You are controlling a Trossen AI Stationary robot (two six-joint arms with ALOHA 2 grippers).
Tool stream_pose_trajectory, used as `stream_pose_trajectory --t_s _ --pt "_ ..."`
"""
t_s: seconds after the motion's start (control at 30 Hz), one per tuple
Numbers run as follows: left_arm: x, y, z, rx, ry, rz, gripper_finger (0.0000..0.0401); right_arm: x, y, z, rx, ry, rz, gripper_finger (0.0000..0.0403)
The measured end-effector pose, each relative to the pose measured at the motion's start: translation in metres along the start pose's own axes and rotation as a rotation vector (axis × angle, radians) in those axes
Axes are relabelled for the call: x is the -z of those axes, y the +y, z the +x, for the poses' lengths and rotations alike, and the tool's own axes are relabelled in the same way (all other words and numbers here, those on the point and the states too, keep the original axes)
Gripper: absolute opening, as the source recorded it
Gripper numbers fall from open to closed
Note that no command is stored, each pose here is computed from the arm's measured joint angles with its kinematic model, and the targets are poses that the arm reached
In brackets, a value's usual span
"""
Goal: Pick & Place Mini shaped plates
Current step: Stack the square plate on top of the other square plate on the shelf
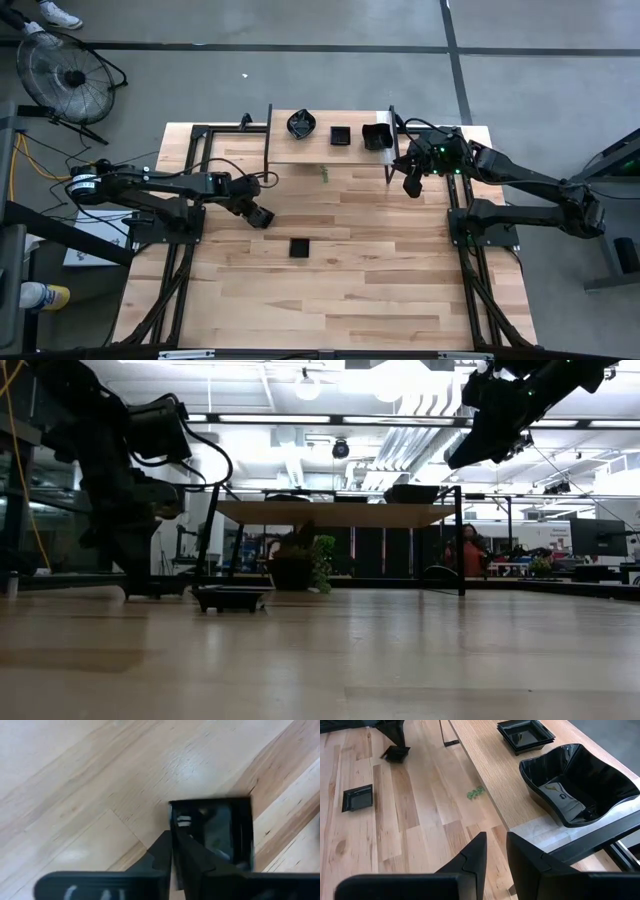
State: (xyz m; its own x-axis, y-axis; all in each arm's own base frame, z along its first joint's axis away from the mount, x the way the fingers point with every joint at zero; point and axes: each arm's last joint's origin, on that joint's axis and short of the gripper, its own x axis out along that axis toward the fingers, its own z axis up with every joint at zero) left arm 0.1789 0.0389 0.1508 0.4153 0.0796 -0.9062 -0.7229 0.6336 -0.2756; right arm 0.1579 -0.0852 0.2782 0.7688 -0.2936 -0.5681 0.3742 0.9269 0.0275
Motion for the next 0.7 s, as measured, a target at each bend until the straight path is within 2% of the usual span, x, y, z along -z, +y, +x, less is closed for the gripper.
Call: stream_pose_trajectory --t_s 0.13,0.37,0.7 --pt "0.0 0.0 0.0 -0.004 -0.007 0.001 0.0003 0.0 0.0 0.0 0.0 0.0 0.0 0.0069" --pt "-0.001 0.0 0.0 -0.008 -0.018 0.031 0.0001 0.0 0.0 0.0 0.0 0.001 0.0 0.0069" --pt "-0.018 -0.015 -0.014 0.073 -0.063 0.105 0.0 0.001 0.0 0.0 -0.001 0.01 0.002 0.0069"
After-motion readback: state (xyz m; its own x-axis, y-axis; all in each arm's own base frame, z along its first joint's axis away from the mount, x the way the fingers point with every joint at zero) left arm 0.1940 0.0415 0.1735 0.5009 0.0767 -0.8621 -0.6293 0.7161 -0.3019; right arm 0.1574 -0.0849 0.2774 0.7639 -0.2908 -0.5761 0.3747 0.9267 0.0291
